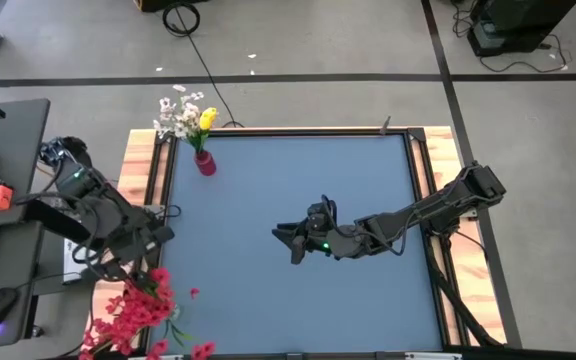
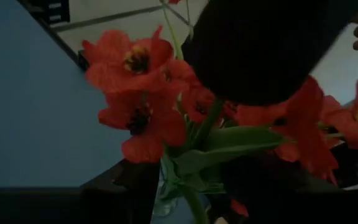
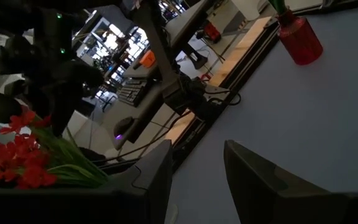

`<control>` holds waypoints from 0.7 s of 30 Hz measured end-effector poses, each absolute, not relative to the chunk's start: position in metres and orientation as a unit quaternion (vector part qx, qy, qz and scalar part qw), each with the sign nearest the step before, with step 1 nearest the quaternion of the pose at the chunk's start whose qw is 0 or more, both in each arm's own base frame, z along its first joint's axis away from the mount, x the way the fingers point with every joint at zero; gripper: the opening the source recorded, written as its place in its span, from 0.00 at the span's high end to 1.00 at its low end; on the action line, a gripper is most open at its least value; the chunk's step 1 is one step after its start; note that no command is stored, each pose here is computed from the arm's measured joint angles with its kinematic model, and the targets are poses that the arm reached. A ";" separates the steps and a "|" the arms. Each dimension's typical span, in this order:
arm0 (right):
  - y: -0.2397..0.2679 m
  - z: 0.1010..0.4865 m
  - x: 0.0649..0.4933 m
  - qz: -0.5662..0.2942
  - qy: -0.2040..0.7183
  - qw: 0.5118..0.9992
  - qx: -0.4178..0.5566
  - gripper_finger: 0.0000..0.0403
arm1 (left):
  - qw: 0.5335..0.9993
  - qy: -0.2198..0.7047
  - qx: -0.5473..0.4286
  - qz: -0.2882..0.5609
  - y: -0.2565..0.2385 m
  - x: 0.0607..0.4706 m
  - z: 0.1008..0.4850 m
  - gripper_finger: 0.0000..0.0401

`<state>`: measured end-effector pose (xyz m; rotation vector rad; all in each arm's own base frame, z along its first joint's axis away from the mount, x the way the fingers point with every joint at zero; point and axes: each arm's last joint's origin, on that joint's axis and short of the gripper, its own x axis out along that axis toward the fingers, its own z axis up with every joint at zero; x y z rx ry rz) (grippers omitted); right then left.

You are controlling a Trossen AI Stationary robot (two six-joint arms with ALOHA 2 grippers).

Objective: Sort flowers into vase by color
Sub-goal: Put the black tulip into the transparent vase

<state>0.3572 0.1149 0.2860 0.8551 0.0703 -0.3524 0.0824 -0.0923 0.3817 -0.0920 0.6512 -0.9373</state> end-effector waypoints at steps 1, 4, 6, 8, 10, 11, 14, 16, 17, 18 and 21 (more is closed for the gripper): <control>0.115 0.286 0.357 -0.170 0.034 0.894 0.412 0.62 | 0.838 0.311 -0.046 -0.445 -0.093 0.082 0.382 0.50; 0.113 0.286 0.358 -0.170 0.035 0.896 0.409 0.62 | 0.834 0.310 -0.046 -0.453 -0.089 0.078 0.389 0.50; 0.111 0.286 0.359 -0.167 0.037 0.896 0.409 0.62 | 0.832 0.318 -0.044 -0.452 -0.084 0.073 0.395 0.50; 0.109 0.286 0.359 -0.166 0.038 0.896 0.410 0.62 | 0.832 0.332 -0.040 -0.443 -0.080 0.070 0.397 0.50; 0.108 0.286 0.360 -0.164 0.040 0.896 0.411 0.62 | 0.834 0.339 -0.037 -0.434 -0.078 0.068 0.399 0.50; 0.107 0.286 0.360 -0.164 0.041 0.896 0.410 0.62 | 0.833 0.344 -0.035 -0.432 -0.076 0.066 0.399 0.50; 0.107 0.286 0.360 -0.163 0.041 0.897 0.408 0.62 | 0.836 0.354 -0.024 -0.419 -0.072 0.063 0.401 0.50; 0.107 0.286 0.360 -0.163 0.042 0.899 0.405 0.62 | 0.842 0.358 -0.015 -0.404 -0.068 0.060 0.404 0.50; 0.107 0.286 0.360 -0.163 0.042 0.899 0.405 0.62 | 0.849 0.353 -0.007 -0.394 -0.066 0.059 0.406 0.50; 0.106 0.286 0.360 -0.164 0.041 0.899 0.404 0.62 | 0.857 0.346 0.002 -0.382 -0.063 0.058 0.410 0.50; 0.103 0.286 0.361 -0.173 0.036 0.898 0.404 0.62 | 0.892 0.306 0.032 -0.331 -0.052 0.053 0.423 0.50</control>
